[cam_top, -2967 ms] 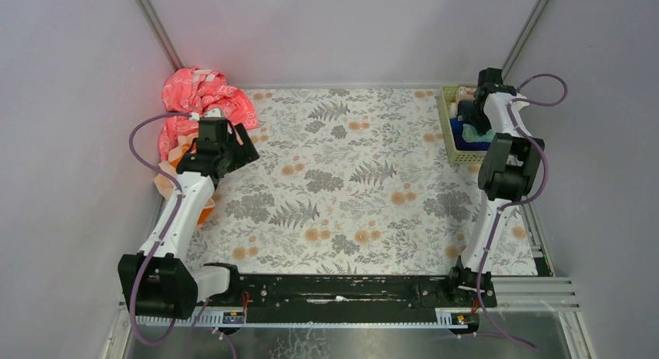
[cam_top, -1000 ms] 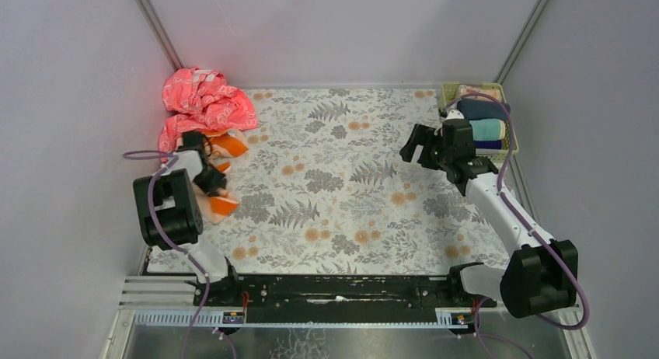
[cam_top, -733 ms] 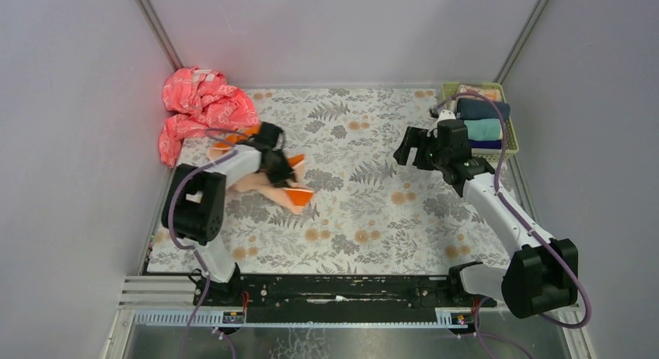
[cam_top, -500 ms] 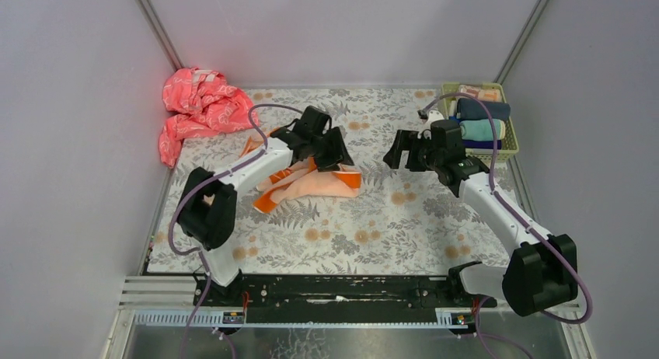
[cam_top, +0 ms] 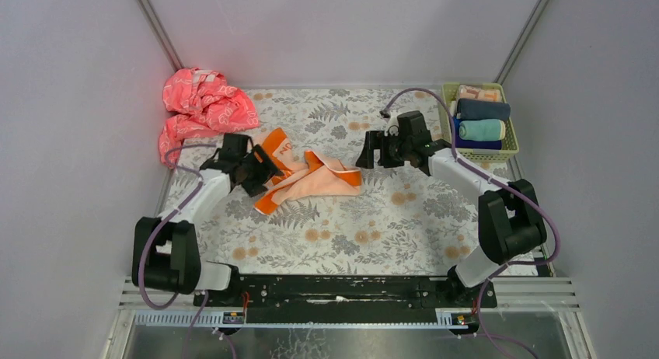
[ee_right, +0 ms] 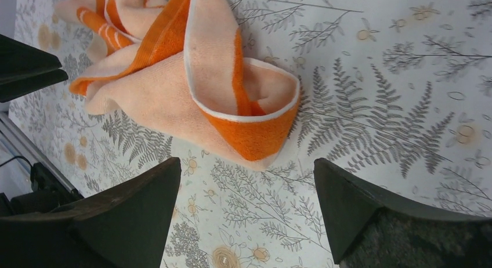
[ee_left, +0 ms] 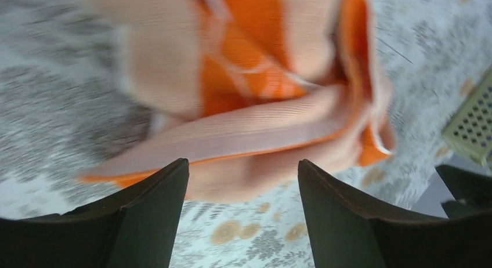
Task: Roll the towels
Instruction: Move the towel to the center of the board, then flatten out the towel at the center of the board.
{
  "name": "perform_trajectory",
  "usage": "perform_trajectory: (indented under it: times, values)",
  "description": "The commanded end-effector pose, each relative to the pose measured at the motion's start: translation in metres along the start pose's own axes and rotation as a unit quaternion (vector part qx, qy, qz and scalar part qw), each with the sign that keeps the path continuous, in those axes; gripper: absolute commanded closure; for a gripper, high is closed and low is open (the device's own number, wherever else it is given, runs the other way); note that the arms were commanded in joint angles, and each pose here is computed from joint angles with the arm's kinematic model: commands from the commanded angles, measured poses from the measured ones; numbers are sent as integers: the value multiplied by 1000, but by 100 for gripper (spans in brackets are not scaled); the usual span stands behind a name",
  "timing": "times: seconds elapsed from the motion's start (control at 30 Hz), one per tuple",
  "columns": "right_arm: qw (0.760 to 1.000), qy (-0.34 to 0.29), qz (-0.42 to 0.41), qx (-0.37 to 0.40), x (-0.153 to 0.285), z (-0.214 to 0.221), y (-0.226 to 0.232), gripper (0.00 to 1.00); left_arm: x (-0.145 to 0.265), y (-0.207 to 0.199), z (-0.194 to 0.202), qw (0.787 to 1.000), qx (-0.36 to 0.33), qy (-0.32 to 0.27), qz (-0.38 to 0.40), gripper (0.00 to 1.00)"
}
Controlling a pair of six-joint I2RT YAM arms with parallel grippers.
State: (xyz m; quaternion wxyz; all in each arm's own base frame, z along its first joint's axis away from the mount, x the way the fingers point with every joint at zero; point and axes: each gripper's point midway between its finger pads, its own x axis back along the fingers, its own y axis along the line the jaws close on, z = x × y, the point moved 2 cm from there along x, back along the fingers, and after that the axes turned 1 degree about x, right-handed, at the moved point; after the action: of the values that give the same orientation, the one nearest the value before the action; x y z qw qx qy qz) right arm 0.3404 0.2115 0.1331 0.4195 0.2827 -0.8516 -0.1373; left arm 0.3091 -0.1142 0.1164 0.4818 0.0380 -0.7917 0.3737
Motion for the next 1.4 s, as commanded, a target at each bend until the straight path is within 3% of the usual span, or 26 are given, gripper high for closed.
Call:
perform_trajectory:
  times: [0.0, 0.23, 0.43, 0.63, 0.83, 0.97, 1.1, 1.37]
  values:
    - [998, -12, -33, 50, -10, -13, 26, 9, 11, 49, -4, 998, 56, -29, -29, 31]
    - [997, -1, -40, 71, -16, -7, 37, 9, 8, 77, -14, 995, 64, -47, -67, 25]
    - [996, -9, -37, 78, -11, -6, 40, 10, -31, 61, 16, 997, 35, 54, -36, 33]
    - [996, -29, 11, 81, 5, -5, 28, 11, -43, -26, 62, 992, 1, 99, 76, 53]
    - [990, -80, 99, 64, 28, -10, 5, 11, -53, -143, 128, 966, -79, 168, 182, 50]
    - [983, -109, 135, 56, 44, -12, -3, 11, -44, -172, 142, 957, -117, 158, 216, 45]
    - [987, -92, 120, 56, 45, -2, 0, 11, -29, -150, 125, 965, -93, 119, 213, 38]
    - [996, -63, 30, 50, 28, 24, 21, 11, -11, -41, 50, 993, -23, 23, 116, 32]
